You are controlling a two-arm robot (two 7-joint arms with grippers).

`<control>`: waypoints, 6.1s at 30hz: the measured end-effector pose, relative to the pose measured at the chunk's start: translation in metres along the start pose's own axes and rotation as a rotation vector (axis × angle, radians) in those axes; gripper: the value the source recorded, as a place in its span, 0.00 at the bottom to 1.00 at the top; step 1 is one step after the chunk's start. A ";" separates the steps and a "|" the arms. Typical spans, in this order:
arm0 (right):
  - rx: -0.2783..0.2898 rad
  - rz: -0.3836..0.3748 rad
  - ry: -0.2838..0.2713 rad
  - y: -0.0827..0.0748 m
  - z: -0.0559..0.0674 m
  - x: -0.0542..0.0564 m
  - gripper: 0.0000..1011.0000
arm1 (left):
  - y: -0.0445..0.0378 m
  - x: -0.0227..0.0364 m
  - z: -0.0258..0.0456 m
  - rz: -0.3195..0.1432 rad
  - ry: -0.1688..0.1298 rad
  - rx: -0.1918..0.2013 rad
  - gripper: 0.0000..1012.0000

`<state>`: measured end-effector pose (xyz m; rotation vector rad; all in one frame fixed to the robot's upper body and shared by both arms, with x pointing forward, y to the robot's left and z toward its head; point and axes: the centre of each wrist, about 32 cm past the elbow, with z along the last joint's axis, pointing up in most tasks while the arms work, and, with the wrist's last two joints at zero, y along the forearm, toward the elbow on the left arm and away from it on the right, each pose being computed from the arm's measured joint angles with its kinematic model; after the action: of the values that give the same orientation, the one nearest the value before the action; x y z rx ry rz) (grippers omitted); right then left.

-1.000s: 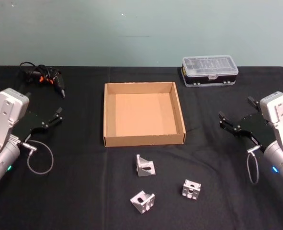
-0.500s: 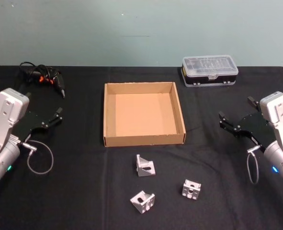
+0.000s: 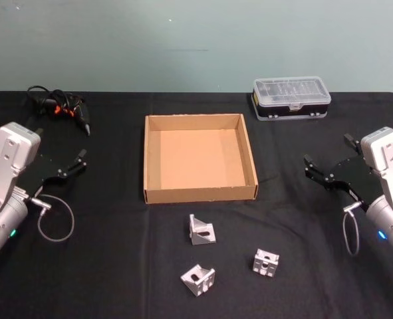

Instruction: Use one hand to pick up the angle iron from the table and place it into the box.

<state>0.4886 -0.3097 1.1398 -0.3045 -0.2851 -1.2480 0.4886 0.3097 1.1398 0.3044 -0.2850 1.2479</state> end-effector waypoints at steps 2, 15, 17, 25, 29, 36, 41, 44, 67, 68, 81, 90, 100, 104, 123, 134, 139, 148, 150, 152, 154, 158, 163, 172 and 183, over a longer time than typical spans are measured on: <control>0.000 0.000 0.000 0.000 0.000 0.000 0.99 | 0.0000 0.0000 0.0000 0.000 0.000 0.000 1.00; 0.003 0.003 0.021 -0.001 0.000 0.005 0.99 | 0.0000 0.0000 0.0000 0.000 0.000 0.000 1.00; 0.006 0.011 0.025 -0.003 0.003 0.006 0.99 | 0.0000 0.0000 0.0000 0.000 0.000 0.000 1.00; 0.018 0.080 0.029 -0.018 0.025 0.016 0.99 | 0.0000 0.0000 0.0000 0.000 0.000 0.000 1.00; 0.028 0.123 0.040 -0.027 0.038 0.022 0.99 | 0.0000 0.0000 0.0000 0.000 0.000 0.000 1.00; 0.033 0.240 0.087 -0.042 0.066 0.033 0.99 | 0.0000 0.0000 0.0000 0.000 0.000 0.000 1.00; 0.017 0.353 0.107 -0.048 0.084 0.037 0.99 | 0.0000 0.0000 0.0000 0.000 0.000 0.000 1.00; 0.001 0.441 0.124 -0.051 0.095 0.038 0.99 | 0.0000 0.0000 0.0000 0.000 0.000 0.000 1.00; -0.216 0.792 0.167 -0.048 0.096 0.016 0.99 | 0.0000 0.0000 0.0000 0.000 0.000 0.000 1.00; -0.226 0.797 0.163 -0.049 0.096 0.016 0.99 | 0.0000 0.0000 0.0000 0.000 0.000 0.000 1.00; -0.336 0.823 0.113 -0.045 0.085 0.016 0.99 | 0.0000 0.0000 0.0000 0.000 0.000 0.000 1.00; -0.362 0.835 0.110 -0.036 0.076 0.015 0.99 | 0.0000 0.0000 0.0000 0.000 0.000 0.000 1.00; -0.372 0.857 0.105 -0.028 0.071 0.011 0.99 | 0.0000 0.0000 0.0000 0.000 0.000 0.000 1.00; -0.374 0.858 0.103 -0.027 0.070 0.010 0.99 | 0.0000 0.0000 0.0000 0.000 0.000 0.000 1.00; -0.364 0.862 0.099 -0.027 0.066 0.008 0.48 | 0.0000 0.0000 0.0000 0.000 0.000 0.000 1.00; -0.366 0.864 0.091 -0.027 0.065 0.007 0.15 | 0.0000 0.0000 0.0000 0.000 0.000 0.000 1.00; -0.365 0.865 0.091 -0.026 0.064 0.007 0.08 | 0.0000 0.0000 0.0000 0.000 0.000 0.000 1.00; -0.337 0.842 0.069 -0.028 0.073 0.010 0.08 | 0.0000 0.0000 0.0000 0.000 0.000 0.000 1.00; -0.320 0.824 0.060 -0.029 0.078 0.013 0.08 | 0.0000 0.0000 0.0000 0.000 0.000 0.000 1.00; -0.288 0.793 0.042 -0.031 0.088 0.017 0.08 | 0.0000 0.0000 0.0000 0.000 0.000 0.000 1.00; -0.265 0.769 0.031 -0.032 0.095 0.019 0.08 | 0.0000 0.0000 0.0000 0.000 0.000 0.000 1.00; -0.193 0.696 0.000 -0.031 0.113 0.027 0.08 | 0.0000 0.0000 0.0000 0.000 0.000 0.000 1.00; -0.124 0.648 -0.019 -0.020 0.127 0.032 0.08 | 0.0000 0.0000 0.0000 0.000 0.000 0.000 1.00; -0.078 0.622 -0.014 0.025 0.128 0.035 0.08 | 0.0000 0.0000 0.0000 0.000 0.000 0.000 1.00; -0.110 0.659 0.035 0.089 0.117 0.032 0.08 | 0.0000 0.0000 0.0000 0.000 0.000 0.000 1.00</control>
<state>0.5776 -0.2678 1.2535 -0.4284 -0.0708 -0.6171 0.4886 0.3097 1.1397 0.3045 -0.2850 1.2479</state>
